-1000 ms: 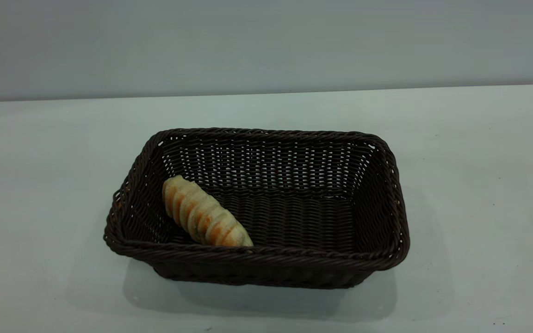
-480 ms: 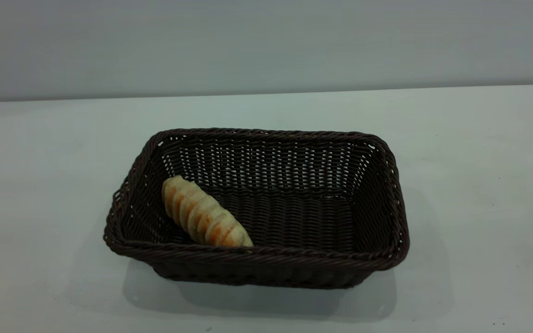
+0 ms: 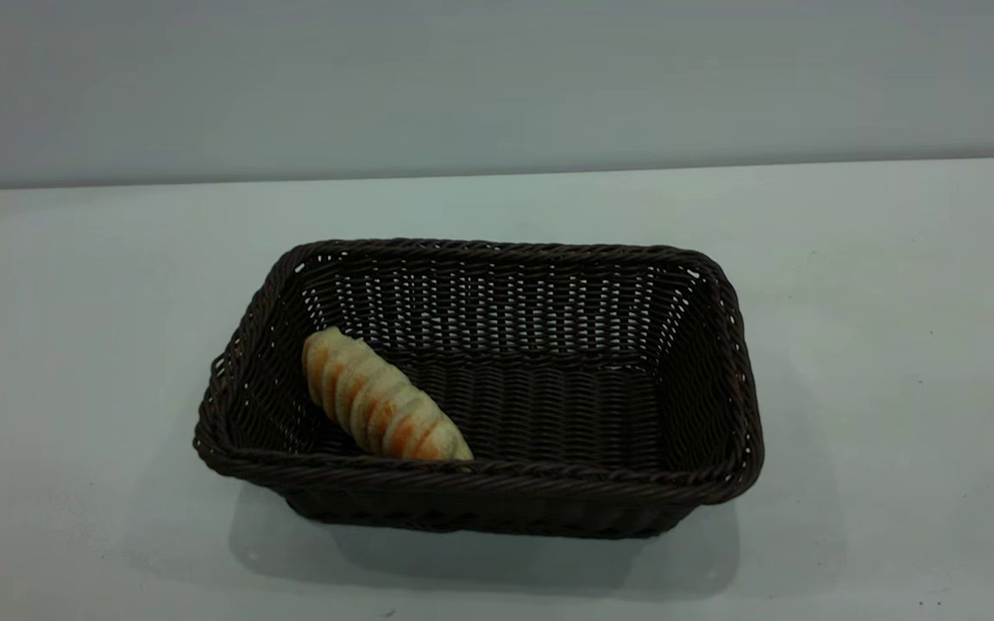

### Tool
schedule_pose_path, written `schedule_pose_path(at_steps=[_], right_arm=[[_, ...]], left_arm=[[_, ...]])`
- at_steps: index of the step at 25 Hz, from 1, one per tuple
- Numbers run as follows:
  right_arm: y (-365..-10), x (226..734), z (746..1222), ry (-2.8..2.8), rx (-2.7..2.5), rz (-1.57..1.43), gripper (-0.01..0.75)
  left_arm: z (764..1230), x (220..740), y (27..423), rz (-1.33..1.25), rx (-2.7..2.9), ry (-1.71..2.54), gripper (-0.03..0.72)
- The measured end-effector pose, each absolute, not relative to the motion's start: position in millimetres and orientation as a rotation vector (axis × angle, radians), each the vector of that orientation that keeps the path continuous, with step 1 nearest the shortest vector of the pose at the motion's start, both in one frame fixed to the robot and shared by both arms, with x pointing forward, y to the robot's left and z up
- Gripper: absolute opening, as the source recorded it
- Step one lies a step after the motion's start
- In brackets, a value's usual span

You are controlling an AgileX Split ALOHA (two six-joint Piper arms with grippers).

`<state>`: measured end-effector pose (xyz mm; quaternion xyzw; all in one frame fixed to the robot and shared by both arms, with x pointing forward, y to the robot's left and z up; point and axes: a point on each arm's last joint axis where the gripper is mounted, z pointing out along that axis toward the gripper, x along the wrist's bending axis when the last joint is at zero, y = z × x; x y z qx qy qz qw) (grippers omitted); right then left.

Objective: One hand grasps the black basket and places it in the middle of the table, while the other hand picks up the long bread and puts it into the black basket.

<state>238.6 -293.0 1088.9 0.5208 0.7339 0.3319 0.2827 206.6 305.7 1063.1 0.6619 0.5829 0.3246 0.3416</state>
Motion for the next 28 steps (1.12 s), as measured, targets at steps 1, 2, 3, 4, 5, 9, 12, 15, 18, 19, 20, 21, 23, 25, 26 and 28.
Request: schedule_pose_path(at_steps=[1, 2, 3, 4, 5, 9, 12, 15, 18, 19, 20, 21, 23, 25, 26, 28], right_arm=[[-294.1, 240.1, 1084.6, 1.970, 1.400, 0.862, 0.483], [-294.6, 242.3, 1078.3, 1.984, 1.412, 0.835, 0.483], [-294.6, 244.2, 1072.2, 1.999, 1.424, 0.814, 0.483], [-294.4, 246.3, 1065.0, 2.017, 1.439, 0.794, 0.483], [-294.0, 248.6, 1058.9, 2.028, 1.447, 0.783, 0.483], [-290.1, 256.1, 1041.6, 2.050, 1.467, 0.803, 0.483], [-289.2, 258.6, 1038.6, 2.042, 1.464, 0.820, 0.483], [-289.1, 258.9, 1039.0, 2.037, 1.462, 0.825, 0.483], [-289.1, 259.0, 1039.1, 2.036, 1.462, 0.825, 0.483], [-289.2, 259.1, 1039.1, 2.035, 1.461, 0.825, 0.483], [-289.5, 259.1, 1039.1, 2.034, 1.460, 0.822, 0.483], [-290.0, 259.2, 1039.1, 2.028, 1.465, 0.816, 0.483], [-291.6, 259.7, 1038.5, 2.009, 1.485, 0.803, 0.483], [-293.6, 260.1, 1038.4, 1.985, 1.507, 0.788, 0.483], [-294.2, 260.2, 1038.4, 1.978, 1.513, 0.783, 0.483], [-294.8, 260.5, 1038.0, 1.971, 1.519, 0.778, 0.483]], left_arm=[[1060.6, 206.7, 305.7, 0.842, 1.724, 1.518, 0.511], [1058.7, 207.5, 304.9, 0.829, 1.728, 1.518, 0.511], [1057.5, 208.0, 304.3, 0.820, 1.730, 1.518, 0.511], [1056.4, 208.5, 303.6, 0.810, 1.733, 1.518, 0.511], [1055.5, 208.9, 303.2, 0.803, 1.735, 1.518, 0.511], [1054.8, 209.1, 302.6, 0.794, 1.736, 1.517, 0.511], [1045.9, 213.4, 301.9, 0.768, 1.760, 1.538, 0.511], [1040.3, 215.9, 301.3, 0.750, 1.774, 1.549, 0.511], [1040.1, 216.1, 301.3, 0.751, 1.774, 1.549, 0.511], [1040.2, 216.1, 301.3, 0.751, 1.773, 1.548, 0.511], [1040.2, 216.1, 301.3, 0.751, 1.773, 1.548, 0.511], [1040.2, 216.2, 301.3, 0.751, 1.773, 1.548, 0.511], [1037.6, 217.5, 301.1, 0.746, 1.780, 1.553, 0.511], [1033.2, 220.3, 300.9, 0.742, 1.786, 1.556, 0.511], [1032.1, 220.9, 300.8, 0.740, 1.789, 1.557, 0.511], [1032.1, 221.3, 300.8, 0.744, 1.787, 1.555, 0.511]])
